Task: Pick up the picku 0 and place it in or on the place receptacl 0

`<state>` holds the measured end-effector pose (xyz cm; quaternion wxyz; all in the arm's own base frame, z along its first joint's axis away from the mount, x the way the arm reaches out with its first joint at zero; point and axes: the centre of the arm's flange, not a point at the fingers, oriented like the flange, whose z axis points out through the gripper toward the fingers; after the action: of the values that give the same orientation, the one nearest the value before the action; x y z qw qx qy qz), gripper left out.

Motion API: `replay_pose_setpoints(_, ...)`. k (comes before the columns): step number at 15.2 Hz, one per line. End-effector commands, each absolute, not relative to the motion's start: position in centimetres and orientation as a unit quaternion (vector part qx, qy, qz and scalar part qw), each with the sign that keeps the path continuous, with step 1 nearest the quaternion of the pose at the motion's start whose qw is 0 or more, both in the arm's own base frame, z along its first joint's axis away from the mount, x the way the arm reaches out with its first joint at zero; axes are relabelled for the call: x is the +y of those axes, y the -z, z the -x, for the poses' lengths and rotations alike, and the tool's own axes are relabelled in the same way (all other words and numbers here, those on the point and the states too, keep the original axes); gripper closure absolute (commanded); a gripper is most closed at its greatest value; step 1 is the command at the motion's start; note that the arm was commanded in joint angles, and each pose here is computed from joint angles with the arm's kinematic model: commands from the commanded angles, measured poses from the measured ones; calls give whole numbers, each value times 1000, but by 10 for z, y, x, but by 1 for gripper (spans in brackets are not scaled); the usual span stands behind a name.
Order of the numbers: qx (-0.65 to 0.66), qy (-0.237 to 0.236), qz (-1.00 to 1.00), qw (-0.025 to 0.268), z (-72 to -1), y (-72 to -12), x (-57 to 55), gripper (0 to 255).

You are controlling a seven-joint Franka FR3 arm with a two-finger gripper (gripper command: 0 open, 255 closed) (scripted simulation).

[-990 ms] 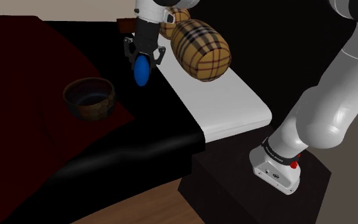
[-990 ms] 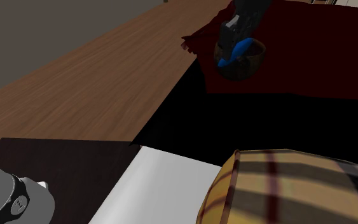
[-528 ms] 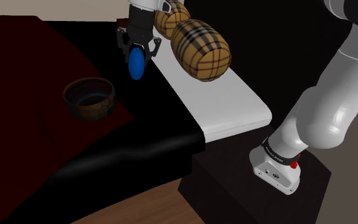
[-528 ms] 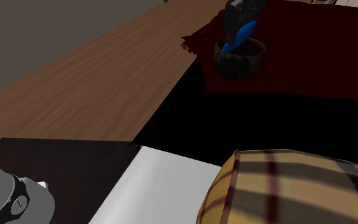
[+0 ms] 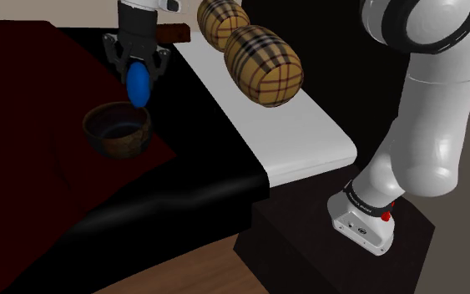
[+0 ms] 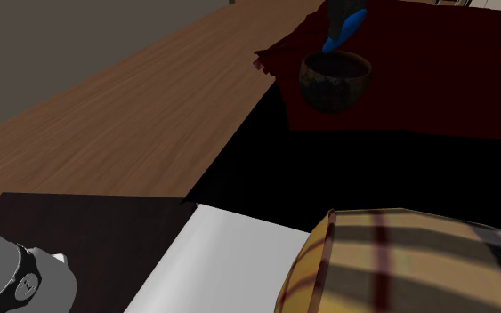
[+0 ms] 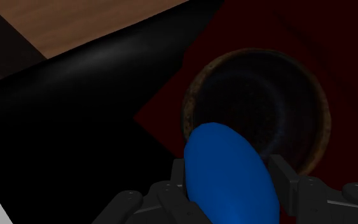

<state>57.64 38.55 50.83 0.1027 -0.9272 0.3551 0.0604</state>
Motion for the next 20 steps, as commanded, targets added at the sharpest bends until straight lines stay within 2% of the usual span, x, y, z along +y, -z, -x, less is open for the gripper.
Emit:
replay_pose_setpoints(1,356,-60,927,103,-583,-511,411,255)
replay_pose_setpoints(5,356,-60,927,103,-600,-514,456,255)
replay_pose_setpoints(20,356,-60,927,103,-600,-432,456,255)
